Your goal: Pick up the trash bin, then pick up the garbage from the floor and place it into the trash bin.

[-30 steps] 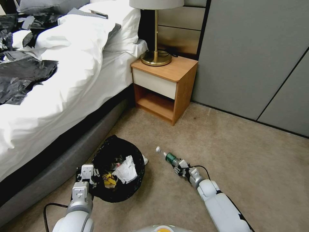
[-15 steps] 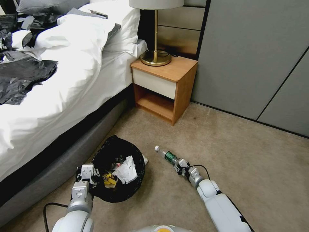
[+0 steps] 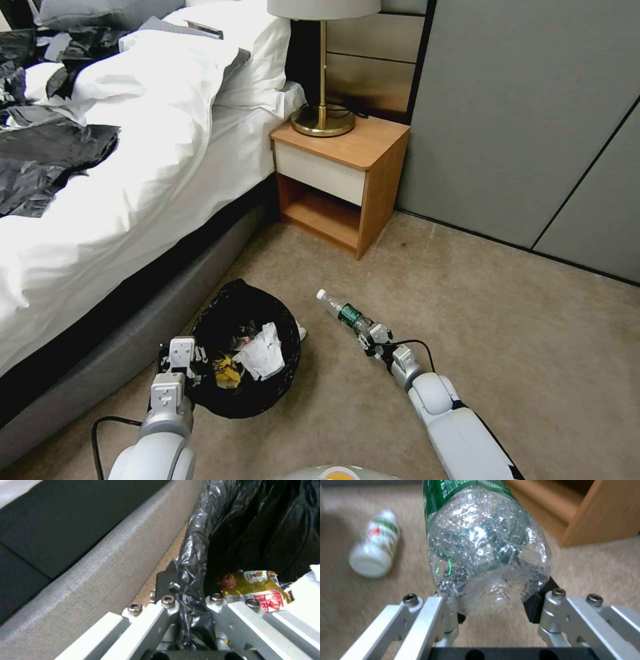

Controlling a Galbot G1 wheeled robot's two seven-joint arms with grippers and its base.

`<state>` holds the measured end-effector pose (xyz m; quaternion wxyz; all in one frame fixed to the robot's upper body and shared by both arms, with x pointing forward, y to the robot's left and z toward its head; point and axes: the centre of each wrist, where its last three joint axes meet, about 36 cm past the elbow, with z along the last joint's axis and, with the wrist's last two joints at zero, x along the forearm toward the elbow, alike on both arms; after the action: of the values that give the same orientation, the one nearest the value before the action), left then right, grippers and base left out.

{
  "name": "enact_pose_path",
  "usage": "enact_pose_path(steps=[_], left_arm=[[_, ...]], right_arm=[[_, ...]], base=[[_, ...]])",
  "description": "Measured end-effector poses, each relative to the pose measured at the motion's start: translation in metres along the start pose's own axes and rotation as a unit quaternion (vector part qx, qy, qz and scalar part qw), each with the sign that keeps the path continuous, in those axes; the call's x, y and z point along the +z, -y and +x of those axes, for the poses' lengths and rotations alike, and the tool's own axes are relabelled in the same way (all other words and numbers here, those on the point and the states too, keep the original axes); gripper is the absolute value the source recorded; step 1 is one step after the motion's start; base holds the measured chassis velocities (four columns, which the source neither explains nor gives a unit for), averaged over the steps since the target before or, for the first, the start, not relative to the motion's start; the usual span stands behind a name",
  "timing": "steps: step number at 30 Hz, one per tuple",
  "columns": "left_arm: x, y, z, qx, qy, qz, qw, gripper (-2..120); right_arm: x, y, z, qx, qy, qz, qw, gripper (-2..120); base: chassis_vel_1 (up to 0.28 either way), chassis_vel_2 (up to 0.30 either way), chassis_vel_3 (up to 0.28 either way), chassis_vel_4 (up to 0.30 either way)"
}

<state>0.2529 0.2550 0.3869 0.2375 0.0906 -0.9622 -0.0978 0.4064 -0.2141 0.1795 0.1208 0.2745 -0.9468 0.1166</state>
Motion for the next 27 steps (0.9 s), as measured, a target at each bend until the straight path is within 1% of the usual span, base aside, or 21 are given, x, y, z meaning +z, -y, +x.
enact_pose_path(steps=[2,3,5,6,9,10,12,13,15,16,18,19,22,23,25,27], left_arm=[[0.000,0.000,-0.001,0.000,0.000,0.000,1.0000,1],[0.000,0.000,-0.001,0.000,0.000,0.000,1.0000,1],[0.000,0.000,-0.001,0.000,0.000,0.000,1.0000,1],[0.000,0.000,-0.001,0.000,0.000,0.000,1.0000,1],[0.000,0.000,-0.002,0.000,0.000,0.000,1.0000,1],[0.000,0.000,-0.002,0.000,0.000,0.000,1.0000,1],[0.000,0.000,-0.003,0.000,0.000,-0.001,1.0000,1],[0.000,0.000,-0.003,0.000,0.000,-0.001,1.0000,1],[0.000,0.001,-0.005,0.001,0.000,0.000,1.0000,1],[0.000,0.001,-0.005,0.001,0.000,0.000,1.0000,1],[0.000,0.002,-0.006,0.002,0.000,0.000,1.0000,1],[0.000,0.002,-0.006,0.002,0.000,0.000,1.0000,1],[-0.002,0.002,-0.007,0.002,0.000,0.001,1.0000,1],[-0.002,0.002,-0.007,0.002,0.000,0.001,1.0000,1],[-0.002,0.002,-0.007,0.002,0.001,0.001,1.0000,1],[-0.002,0.002,-0.007,0.002,0.001,0.001,1.0000,1]], right_arm=[[-0.011,-0.002,0.004,0.002,0.021,-0.001,1.000,30],[-0.011,-0.002,0.004,0.002,0.021,-0.001,1.000,30],[-0.023,-0.005,0.009,0.002,0.042,-0.002,0.999,30],[-0.023,-0.005,0.009,0.002,0.042,-0.002,0.999,30],[-0.048,-0.013,0.019,0.000,0.083,-0.008,0.997,30],[-0.048,-0.013,0.019,0.000,0.083,-0.008,0.997,30],[-0.066,-0.021,0.029,-0.007,0.111,-0.012,0.994,30],[-0.066,-0.021,0.029,-0.007,0.111,-0.012,0.994,30],[-0.085,-0.030,0.039,-0.014,0.137,-0.013,0.990,30],[-0.085,-0.030,0.039,-0.014,0.137,-0.013,0.990,30],[-0.106,-0.039,0.047,-0.023,0.164,-0.011,0.986,30],[-0.106,-0.039,0.047,-0.023,0.164,-0.011,0.986,30],[-0.123,-0.054,0.055,-0.043,0.190,-0.005,0.981,30],[-0.123,-0.054,0.055,-0.043,0.190,-0.005,0.981,30],[-0.125,-0.068,0.058,-0.061,0.197,0.000,0.979,30],[-0.125,-0.072,0.059,-0.066,0.197,0.002,0.978,30]], base=[[0.000,0.000,0.000,0.000],[0.000,0.000,0.000,0.000],[0.000,0.000,0.000,0.000],[0.000,0.000,0.000,0.000],[0.000,0.000,0.000,0.000],[0.000,0.000,0.000,0.000],[0.000,0.000,0.000,0.000],[0.000,0.000,0.000,0.000],[0.000,0.000,0.000,0.000],[0.000,0.000,0.000,0.000],[0.000,0.000,0.000,0.000],[0.000,0.000,0.000,0.000],[0.000,0.000,0.000,0.000],[0.000,0.000,0.000,0.000],[0.000,0.000,0.000,0.000],[0.000,0.000,0.000,0.000]])
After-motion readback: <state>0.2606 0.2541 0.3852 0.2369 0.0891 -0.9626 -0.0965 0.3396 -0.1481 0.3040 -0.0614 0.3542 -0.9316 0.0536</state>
